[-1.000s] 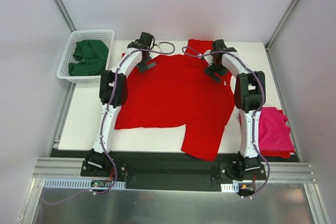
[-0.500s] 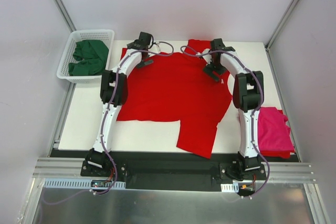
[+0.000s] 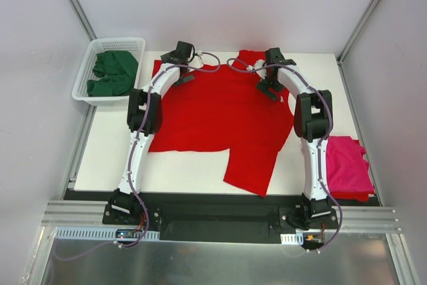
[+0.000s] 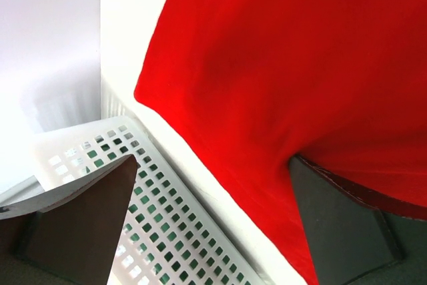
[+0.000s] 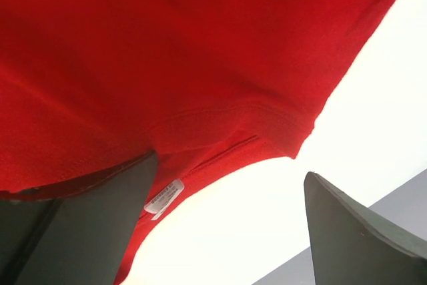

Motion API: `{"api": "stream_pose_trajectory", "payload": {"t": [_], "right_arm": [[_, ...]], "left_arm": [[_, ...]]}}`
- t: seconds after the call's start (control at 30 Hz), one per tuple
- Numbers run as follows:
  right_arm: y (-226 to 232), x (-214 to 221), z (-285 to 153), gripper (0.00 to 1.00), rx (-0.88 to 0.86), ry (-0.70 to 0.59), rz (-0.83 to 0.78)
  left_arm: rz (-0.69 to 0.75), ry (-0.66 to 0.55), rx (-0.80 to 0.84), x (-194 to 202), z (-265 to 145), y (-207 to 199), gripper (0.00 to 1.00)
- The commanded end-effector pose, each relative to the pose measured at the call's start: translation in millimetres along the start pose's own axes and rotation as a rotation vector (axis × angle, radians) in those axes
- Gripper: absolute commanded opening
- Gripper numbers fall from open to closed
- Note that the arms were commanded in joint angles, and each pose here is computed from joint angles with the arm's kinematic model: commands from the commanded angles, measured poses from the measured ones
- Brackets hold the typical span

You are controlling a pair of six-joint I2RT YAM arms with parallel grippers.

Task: Fold and stack the t-shirts
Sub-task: Flatten out the tshirt

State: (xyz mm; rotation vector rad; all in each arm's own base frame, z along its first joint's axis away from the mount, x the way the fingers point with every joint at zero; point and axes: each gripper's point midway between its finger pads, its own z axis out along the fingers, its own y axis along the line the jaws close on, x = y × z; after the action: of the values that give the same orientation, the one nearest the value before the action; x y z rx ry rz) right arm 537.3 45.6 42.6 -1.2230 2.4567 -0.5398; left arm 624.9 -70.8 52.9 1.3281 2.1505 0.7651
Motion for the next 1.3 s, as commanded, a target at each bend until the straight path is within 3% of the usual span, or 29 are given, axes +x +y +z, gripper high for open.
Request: {"api": "stream_pose_trajectory", "payload": {"t": [0.0,0.17,0.4,0.53,0.73,0.93,1.27], "right_arm": [[11.7,24.3,-14.3,0.96,-0.025,0.03,0.002],[-0.1,24.6,-73.7,0.96,0.005,-0.065,0.09],[3.5,24.3,-144.5,0.96,-0.017,-0.174,0.167],[28.5,32.3,-156.9,0.96,-0.11,-0.18,0.202],[88.1,51.7,-128.0,0.96,-0.307,-0.152,0.193],[71.9,37.2,-111.5,0.96,-0.455,-0.208,0.374],[94.7,50.9,-111.1,0.96,-0.557,-0.182,0.359]], "left_arm": [[-0.075,-0.015,0.063,4.7,-17.8,-16.9,0.99],[-0.195,-0.108,0.084,0.5,-87.8,-6.8,0.99],[-0.247,-0.182,0.199,12.8,-170.0,-41.3,1.0],[-0.317,-0.208,0.357,17.0,-212.4,-73.4,0.99],[-0.348,-0.176,0.56,35.3,-225.2,-133.1,0.99],[-0.455,-0.131,0.767,36.7,-213.7,-166.4,0.99],[-0.576,-0.053,0.956,52.0,-187.6,-191.6,0.99]]}}
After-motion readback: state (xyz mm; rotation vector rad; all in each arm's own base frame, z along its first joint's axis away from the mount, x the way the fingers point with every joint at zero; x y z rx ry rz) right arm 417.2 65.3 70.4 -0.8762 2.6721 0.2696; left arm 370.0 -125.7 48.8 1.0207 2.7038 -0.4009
